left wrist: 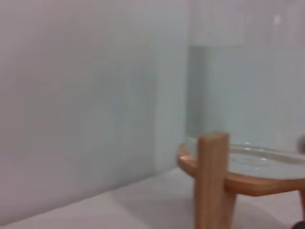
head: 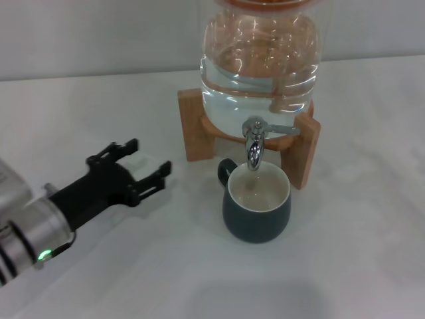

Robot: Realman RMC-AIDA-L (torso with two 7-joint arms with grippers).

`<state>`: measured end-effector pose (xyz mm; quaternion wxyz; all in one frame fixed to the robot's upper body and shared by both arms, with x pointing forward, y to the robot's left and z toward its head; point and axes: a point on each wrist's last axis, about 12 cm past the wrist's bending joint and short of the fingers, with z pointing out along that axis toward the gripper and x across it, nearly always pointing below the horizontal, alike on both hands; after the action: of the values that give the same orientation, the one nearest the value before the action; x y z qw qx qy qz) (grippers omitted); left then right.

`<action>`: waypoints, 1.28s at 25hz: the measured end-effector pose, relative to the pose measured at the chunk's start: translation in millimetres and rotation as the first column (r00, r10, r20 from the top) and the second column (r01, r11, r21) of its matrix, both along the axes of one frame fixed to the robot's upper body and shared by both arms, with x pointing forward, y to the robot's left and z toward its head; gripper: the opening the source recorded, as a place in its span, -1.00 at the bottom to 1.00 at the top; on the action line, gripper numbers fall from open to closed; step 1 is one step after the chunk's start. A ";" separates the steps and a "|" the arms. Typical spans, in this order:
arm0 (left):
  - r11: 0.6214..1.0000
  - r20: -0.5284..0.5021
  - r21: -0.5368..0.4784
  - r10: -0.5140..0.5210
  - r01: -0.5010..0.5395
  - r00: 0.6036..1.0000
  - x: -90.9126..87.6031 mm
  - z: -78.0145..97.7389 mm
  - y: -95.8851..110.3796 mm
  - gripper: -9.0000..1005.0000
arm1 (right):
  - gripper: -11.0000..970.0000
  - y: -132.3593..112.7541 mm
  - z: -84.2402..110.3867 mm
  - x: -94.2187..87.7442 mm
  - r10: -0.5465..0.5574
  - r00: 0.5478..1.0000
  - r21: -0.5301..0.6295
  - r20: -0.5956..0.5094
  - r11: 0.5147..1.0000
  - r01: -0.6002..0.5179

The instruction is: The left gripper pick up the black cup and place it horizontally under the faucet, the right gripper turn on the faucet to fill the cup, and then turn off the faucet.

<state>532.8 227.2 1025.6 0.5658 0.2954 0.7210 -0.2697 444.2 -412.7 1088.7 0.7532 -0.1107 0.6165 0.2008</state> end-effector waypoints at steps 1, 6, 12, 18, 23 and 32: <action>1.000 -0.004 -0.013 0.023 -0.023 1.000 -2.4 -1.0 6.0 0.66 | 0.58 0.2 4.3 1.2 0.042 0.999 -0.007 -0.022 0.999 -0.042; 0.982 -0.019 -0.087 0.166 -0.167 0.986 -7.9 -3.5 34.5 0.66 | 0.58 20.4 29.3 23.9 0.297 0.939 -0.041 -0.174 0.950 -0.309; 0.927 0.023 -0.175 0.341 -0.332 0.940 -14.2 2.1 69.0 0.66 | 0.59 68.1 40.3 57.0 0.484 0.833 -0.066 -0.267 0.853 -0.517; 0.888 0.070 -0.228 0.425 -0.400 0.903 -19.2 9.2 88.9 0.66 | 0.58 95.8 39.5 67.7 0.560 0.772 -0.077 -0.302 0.793 -0.605; 0.854 0.120 -0.273 0.487 -0.443 0.865 -25.1 16.6 105.3 0.66 | 0.58 107.7 35.9 70.2 0.581 0.746 -0.079 -0.327 0.770 -0.634; 0.844 0.150 -0.290 0.505 -0.450 0.850 -28.8 19.8 110.8 0.66 | 0.58 124.8 30.5 78.6 0.573 0.733 -0.101 -0.367 0.759 -0.644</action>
<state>504.0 338.0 1045.4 0.7236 0.0617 0.6657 -0.1716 522.8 -287.9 1119.2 0.5197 -0.3571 0.6754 0.3824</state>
